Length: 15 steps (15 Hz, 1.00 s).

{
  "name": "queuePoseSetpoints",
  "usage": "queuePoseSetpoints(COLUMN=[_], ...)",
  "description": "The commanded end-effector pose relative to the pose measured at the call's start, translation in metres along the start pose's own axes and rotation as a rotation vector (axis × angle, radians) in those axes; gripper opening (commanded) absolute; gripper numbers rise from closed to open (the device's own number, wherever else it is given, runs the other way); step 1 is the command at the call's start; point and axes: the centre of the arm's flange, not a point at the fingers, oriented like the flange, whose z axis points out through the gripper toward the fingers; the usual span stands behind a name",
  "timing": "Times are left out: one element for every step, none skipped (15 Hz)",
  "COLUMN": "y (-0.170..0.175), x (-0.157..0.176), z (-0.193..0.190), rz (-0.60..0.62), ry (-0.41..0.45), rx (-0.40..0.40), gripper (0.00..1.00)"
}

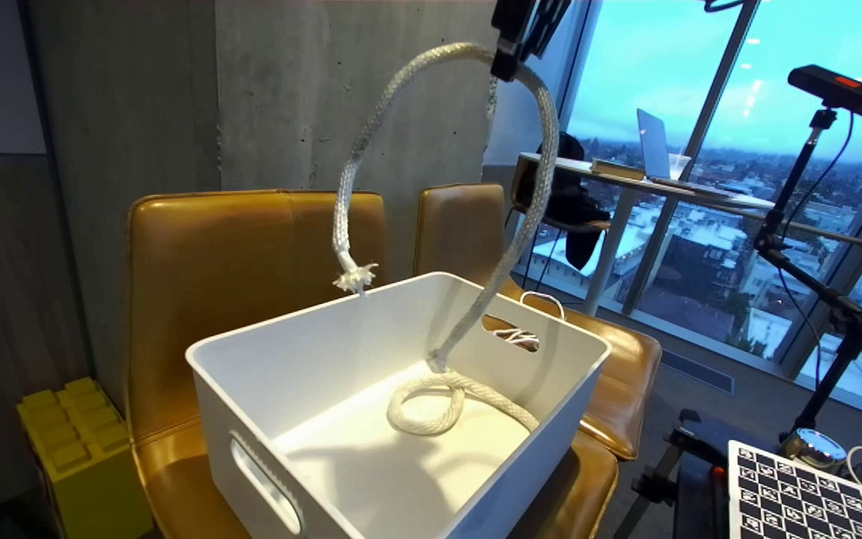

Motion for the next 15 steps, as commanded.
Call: queuePoseSetpoints(y=[0.012,0.015,0.018,0.021,0.024,0.026,0.028,0.029,0.031,0.032,0.035,0.040,0.048,0.059,0.071], x=[-0.018,-0.023,-0.028,-0.032,-0.035,-0.037,-0.039,-0.041,-0.043,-0.044,-0.047,-0.049,-0.052,-0.058,-0.064], z=[0.024,0.033,0.040,0.046,0.051,0.054,0.057,0.059,0.060,0.061,0.062,0.063,0.066,0.070,0.075], rz=[0.021,0.027,0.031,0.035,0.039,0.043,0.046,0.051,0.050,0.054,0.057,0.061,0.068,0.078,0.087], ry=[-0.054,-0.073,-0.087,-0.100,-0.112,-0.121,-0.128,-0.129,-0.134,-0.134,-0.137,-0.139,-0.144,-0.153,-0.163], rx=[-0.006,-0.005,-0.004,-0.003,-0.002,-0.001,-0.001,0.002,0.002,0.003,0.004,0.004,0.006,0.007,0.010], gripper=[0.03,0.03,0.03,0.03,0.03,0.03,0.03,0.10,0.37,0.37,0.40,0.47,0.55,0.61,0.69])
